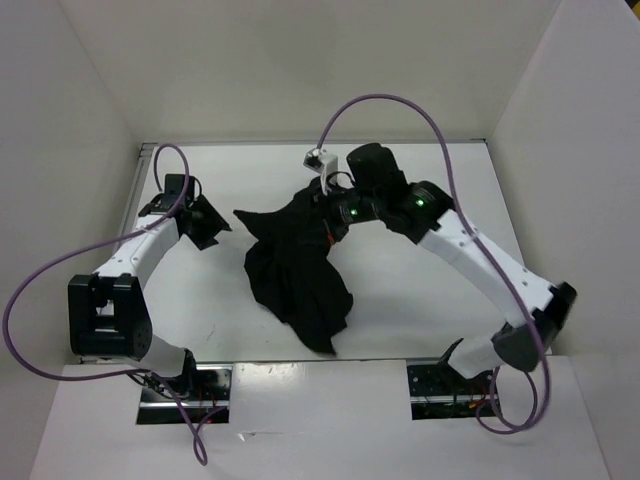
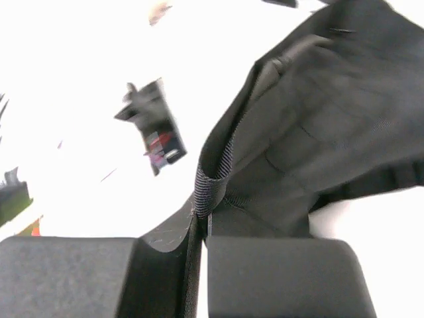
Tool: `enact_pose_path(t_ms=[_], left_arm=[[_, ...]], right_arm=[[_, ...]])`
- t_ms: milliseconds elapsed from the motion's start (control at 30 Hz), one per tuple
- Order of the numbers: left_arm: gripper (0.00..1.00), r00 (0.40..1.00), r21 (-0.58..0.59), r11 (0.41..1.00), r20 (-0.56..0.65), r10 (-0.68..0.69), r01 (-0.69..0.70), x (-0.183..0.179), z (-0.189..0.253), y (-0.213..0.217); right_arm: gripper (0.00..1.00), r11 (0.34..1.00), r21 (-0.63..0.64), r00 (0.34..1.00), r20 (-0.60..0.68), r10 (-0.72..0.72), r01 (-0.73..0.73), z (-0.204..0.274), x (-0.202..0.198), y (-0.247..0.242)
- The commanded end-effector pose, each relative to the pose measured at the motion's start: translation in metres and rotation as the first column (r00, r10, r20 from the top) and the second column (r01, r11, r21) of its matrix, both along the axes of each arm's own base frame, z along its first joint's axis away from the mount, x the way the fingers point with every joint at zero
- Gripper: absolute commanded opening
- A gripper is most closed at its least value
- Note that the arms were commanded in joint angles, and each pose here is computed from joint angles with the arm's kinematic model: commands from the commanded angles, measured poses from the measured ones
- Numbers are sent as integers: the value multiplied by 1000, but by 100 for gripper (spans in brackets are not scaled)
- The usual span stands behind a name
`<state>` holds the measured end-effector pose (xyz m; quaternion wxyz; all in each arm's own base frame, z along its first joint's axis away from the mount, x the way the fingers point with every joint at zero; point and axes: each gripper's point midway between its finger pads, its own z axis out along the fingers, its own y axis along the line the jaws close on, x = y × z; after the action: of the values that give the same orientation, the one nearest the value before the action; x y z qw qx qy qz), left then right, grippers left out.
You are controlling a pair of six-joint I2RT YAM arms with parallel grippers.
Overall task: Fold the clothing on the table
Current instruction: Move the skirt to the center of the board
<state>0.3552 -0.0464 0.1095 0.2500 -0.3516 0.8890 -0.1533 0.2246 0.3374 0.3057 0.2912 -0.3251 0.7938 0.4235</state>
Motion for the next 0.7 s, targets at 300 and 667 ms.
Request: enact_pose_path(t_ms=[300,667], left_arm=[[58,998,-10,999,43,-37,37,9,3,2],[58,999,-29,999,1,-35,35,-1,-13,0]], right_arm=[[0,951,246,905,333,-265,188,154,-47,-89],[0,716,-271,760,112,-640,643,-35,135,-170]])
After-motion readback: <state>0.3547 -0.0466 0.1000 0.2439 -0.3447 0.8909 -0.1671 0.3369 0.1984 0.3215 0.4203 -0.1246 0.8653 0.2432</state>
